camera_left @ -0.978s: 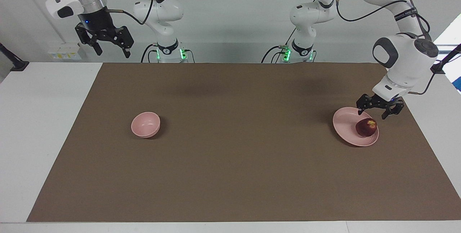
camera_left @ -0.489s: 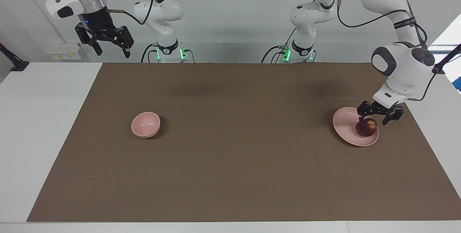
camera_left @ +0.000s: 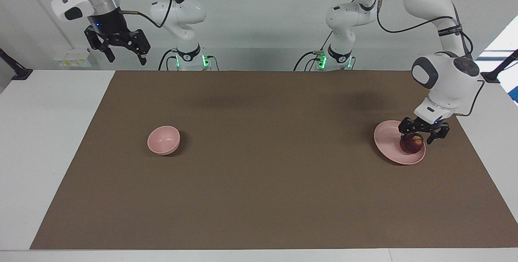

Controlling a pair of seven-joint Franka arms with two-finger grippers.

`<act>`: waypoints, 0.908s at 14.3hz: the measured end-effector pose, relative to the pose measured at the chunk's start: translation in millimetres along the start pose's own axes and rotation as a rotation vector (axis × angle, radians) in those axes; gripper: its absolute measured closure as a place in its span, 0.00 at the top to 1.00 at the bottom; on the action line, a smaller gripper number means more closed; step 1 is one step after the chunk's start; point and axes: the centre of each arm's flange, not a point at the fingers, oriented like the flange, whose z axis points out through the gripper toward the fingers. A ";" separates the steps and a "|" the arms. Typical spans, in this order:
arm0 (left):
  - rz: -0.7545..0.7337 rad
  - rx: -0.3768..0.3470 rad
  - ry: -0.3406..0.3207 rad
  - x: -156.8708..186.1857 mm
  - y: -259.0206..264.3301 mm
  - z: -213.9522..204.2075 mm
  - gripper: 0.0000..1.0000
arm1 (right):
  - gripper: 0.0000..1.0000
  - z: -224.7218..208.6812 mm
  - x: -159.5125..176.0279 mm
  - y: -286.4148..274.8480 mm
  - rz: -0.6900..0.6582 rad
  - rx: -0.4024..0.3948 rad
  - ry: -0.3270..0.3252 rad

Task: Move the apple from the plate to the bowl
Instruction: 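Close the left gripper on the apple and lift it off the plate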

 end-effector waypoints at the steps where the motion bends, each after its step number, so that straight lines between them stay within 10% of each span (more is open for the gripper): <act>1: 0.000 0.001 0.001 0.1 -0.2 0.7 1.00 | 1.00 0.0 0.0 0.0 0.000 0.000 0.000; 3: -0.001 0.001 0.002 0.1 -0.5 1.0 0.96 | 1.00 0.0 0.0 0.0 0.000 0.000 0.000; 6: -0.002 0.003 0.004 0.2 -1.2 0.0 0.63 | 1.00 0.0 0.0 0.0 0.000 0.000 0.000; 13: 0.011 0.004 0.020 7.3 8.1 -13.9 0.62 | 1.00 0.0 0.0 0.0 0.000 0.000 0.000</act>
